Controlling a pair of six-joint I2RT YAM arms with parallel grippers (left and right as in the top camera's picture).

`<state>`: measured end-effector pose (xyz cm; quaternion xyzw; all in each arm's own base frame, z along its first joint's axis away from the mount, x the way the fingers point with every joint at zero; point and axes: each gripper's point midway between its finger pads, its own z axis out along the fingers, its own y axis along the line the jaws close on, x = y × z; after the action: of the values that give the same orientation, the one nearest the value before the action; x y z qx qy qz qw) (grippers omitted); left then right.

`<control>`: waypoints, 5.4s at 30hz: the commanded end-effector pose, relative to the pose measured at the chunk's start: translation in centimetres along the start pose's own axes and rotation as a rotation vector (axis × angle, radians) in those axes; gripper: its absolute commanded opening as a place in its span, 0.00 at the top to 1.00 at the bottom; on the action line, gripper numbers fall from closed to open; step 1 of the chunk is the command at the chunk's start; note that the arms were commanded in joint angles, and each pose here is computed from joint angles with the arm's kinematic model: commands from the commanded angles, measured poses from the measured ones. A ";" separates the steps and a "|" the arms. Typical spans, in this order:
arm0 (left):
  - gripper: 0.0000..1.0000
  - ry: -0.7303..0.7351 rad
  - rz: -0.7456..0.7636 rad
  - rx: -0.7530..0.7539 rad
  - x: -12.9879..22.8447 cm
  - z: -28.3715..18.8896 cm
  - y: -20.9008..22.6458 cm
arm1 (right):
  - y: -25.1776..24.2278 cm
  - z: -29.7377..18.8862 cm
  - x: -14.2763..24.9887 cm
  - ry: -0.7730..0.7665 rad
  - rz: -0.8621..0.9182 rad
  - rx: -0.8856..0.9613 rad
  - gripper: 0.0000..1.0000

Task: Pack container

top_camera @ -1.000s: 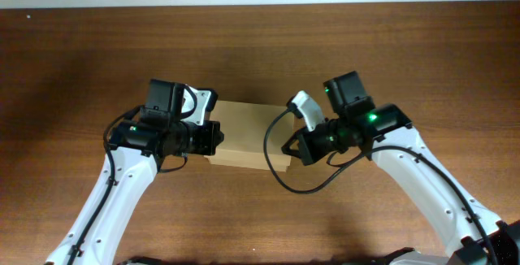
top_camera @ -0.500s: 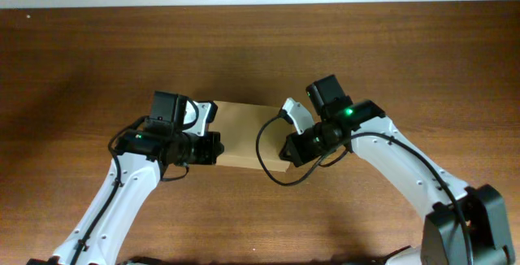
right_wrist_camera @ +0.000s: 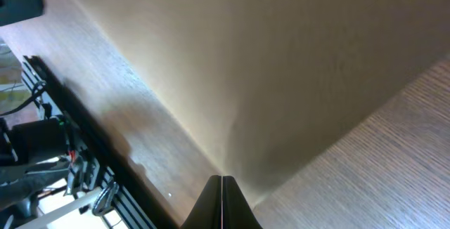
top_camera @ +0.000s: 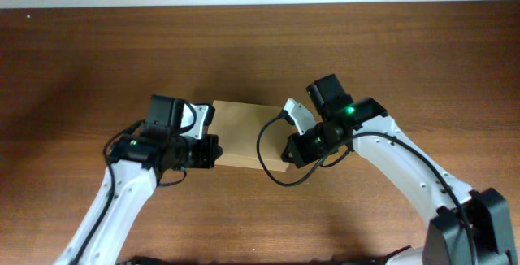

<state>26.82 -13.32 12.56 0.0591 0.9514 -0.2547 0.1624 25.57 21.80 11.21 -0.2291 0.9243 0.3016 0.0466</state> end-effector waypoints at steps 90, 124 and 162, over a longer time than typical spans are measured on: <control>0.00 -0.293 0.022 -0.165 13.9 -16.9 -1.5 | 9.5 -18.9 17.4 -0.436 -0.154 0.140 0.01; 0.00 -0.714 0.494 -0.337 6.7 -21.0 -2.3 | 9.5 -18.9 17.4 -0.435 -0.154 0.140 0.01; 0.00 -0.787 0.396 -0.375 5.4 -6.1 7.3 | 9.5 -18.9 17.4 -0.435 -0.154 0.140 0.01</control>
<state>21.37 -4.03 12.21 0.1162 0.8193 -0.0481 0.5594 6.79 10.78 27.44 -0.2212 0.8936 0.2766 0.2756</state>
